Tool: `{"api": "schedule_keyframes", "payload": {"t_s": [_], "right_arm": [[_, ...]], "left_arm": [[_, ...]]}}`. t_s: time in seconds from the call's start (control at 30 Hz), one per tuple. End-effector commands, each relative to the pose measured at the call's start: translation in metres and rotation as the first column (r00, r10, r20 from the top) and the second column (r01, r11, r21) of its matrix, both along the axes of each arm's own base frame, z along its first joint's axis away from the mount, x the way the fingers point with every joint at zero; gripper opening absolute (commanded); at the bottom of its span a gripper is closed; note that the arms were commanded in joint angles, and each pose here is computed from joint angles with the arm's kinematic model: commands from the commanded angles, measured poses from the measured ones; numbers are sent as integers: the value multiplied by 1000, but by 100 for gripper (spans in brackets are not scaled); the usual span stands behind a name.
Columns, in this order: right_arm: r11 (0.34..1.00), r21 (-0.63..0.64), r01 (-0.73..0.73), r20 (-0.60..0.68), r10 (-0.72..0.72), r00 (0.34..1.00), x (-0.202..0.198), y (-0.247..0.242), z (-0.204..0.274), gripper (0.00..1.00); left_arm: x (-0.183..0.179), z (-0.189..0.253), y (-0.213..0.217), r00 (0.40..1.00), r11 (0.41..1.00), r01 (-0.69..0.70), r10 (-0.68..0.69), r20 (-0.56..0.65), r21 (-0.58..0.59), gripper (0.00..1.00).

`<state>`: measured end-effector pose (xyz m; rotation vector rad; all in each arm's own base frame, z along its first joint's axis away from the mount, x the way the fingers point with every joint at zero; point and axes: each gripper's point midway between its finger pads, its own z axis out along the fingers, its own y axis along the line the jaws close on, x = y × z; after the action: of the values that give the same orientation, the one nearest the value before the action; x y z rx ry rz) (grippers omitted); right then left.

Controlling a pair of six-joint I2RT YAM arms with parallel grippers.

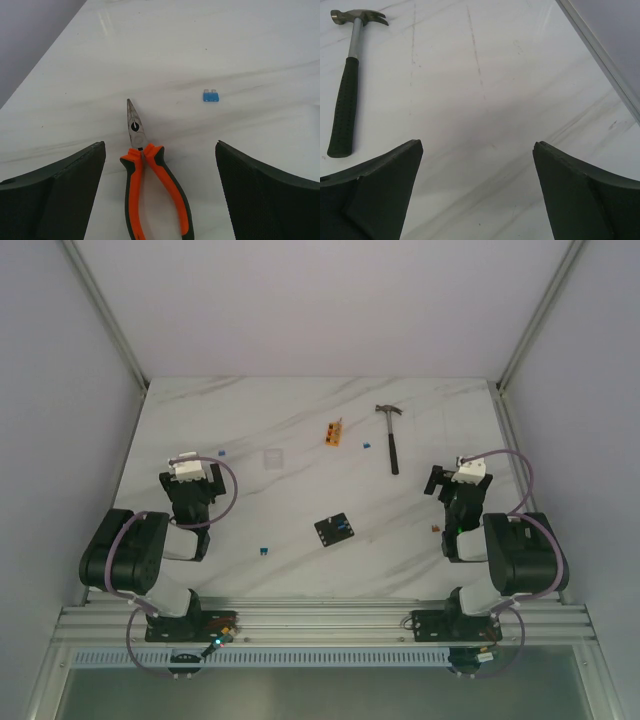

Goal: Snap on the fuse box
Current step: Adjust the fuse box base at the center of the board.

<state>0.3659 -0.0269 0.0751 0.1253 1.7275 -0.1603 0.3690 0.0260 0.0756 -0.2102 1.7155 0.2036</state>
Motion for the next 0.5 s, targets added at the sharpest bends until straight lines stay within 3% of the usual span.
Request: {"api": "schedule_keyframes", "payload": {"t_s": [0.0,0.3,0.47], "right_arm": [[1000,11,-6,60,6,998,10,1,17,100],[997,-13,-75,38,75,996,14,11,21,100],[984,12,-178,-80,179,981,25,34,32,100]], "left_arm": [[2,10,1,999,1000,9,-10,42,9,100],[3,14,-1,999,1000,19,-20,48,13,100],[15,32,4,998,999,-36,35,-56,-15,100]]}}
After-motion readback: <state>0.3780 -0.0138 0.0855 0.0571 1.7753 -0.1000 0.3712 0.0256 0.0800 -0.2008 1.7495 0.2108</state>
